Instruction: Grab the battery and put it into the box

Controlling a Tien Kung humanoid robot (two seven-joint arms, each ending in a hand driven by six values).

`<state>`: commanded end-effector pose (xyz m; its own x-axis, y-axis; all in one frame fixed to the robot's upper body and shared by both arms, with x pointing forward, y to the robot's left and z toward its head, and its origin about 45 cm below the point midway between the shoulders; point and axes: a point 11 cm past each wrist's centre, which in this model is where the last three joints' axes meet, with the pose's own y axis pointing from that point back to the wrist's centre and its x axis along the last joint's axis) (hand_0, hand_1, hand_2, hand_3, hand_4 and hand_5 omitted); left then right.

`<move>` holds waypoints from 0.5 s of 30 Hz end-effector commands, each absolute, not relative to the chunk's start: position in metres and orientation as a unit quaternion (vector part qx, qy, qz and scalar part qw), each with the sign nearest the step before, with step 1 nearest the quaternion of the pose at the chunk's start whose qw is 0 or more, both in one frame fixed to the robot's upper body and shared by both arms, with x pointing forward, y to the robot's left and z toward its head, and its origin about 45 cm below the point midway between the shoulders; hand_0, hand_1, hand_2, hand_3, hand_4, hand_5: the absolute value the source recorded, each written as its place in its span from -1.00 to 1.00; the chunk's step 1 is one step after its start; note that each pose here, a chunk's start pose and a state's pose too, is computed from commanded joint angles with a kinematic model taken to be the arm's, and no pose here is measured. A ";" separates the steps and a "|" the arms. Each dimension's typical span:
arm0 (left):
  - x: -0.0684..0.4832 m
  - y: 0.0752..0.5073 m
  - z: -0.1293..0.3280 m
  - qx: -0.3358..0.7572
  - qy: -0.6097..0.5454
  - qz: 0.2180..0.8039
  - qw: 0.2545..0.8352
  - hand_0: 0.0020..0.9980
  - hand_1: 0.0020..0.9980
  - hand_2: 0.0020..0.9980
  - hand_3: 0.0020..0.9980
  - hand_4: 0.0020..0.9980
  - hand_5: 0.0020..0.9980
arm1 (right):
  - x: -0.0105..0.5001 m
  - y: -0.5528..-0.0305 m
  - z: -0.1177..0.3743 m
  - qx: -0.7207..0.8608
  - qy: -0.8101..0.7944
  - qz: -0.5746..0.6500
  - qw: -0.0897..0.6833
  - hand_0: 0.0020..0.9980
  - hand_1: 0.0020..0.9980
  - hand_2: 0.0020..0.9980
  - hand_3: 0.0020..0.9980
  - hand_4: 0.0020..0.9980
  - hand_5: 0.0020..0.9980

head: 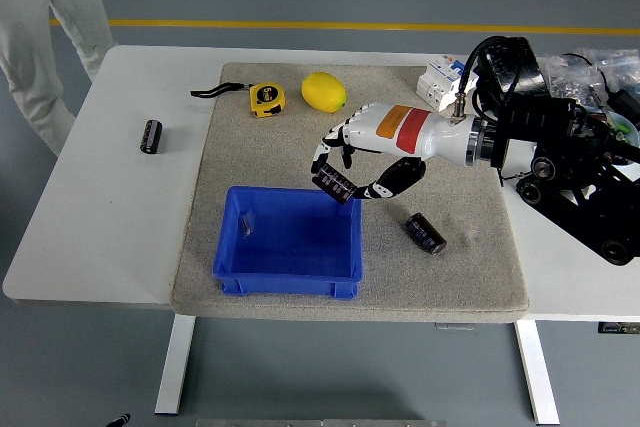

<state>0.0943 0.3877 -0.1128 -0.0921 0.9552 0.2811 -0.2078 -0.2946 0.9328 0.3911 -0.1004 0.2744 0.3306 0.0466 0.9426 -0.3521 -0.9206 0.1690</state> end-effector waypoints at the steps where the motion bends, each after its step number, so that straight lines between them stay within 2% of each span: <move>1: 0.095 0.388 -0.113 0.494 0.378 0.635 0.458 0.56 0.63 0.69 0.31 0.51 0.23 | 0.389 -0.096 0.274 0.798 -0.091 0.571 0.172 -0.06 -0.15 -0.10 -0.13 0.10 -1.00; 10: 0.096 0.389 -0.112 0.494 0.376 0.636 0.458 0.55 0.62 0.68 0.31 0.50 0.22 | 0.378 -0.069 0.266 0.799 -0.058 0.575 0.167 -0.02 -0.13 -0.06 -0.09 0.14 -1.00; 11: 0.096 0.389 -0.112 0.495 0.376 0.636 0.458 0.54 0.62 0.68 0.31 0.50 0.22 | 0.377 -0.067 0.265 0.799 -0.055 0.575 0.168 0.02 0.00 0.08 0.43 0.35 -1.00; 15: 0.097 0.389 -0.112 0.495 0.375 0.636 0.458 0.54 0.62 0.68 0.31 0.50 0.22 | 0.373 -0.062 0.259 0.800 -0.041 0.574 0.172 0.02 0.00 0.08 0.43 0.35 -1.00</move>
<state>0.0966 0.3892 -0.1118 -0.0910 0.9539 0.2861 -0.2105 -0.2992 0.9307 0.3728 -0.0615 0.2585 0.3384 0.1309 0.9319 -0.2632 -0.9376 0.2273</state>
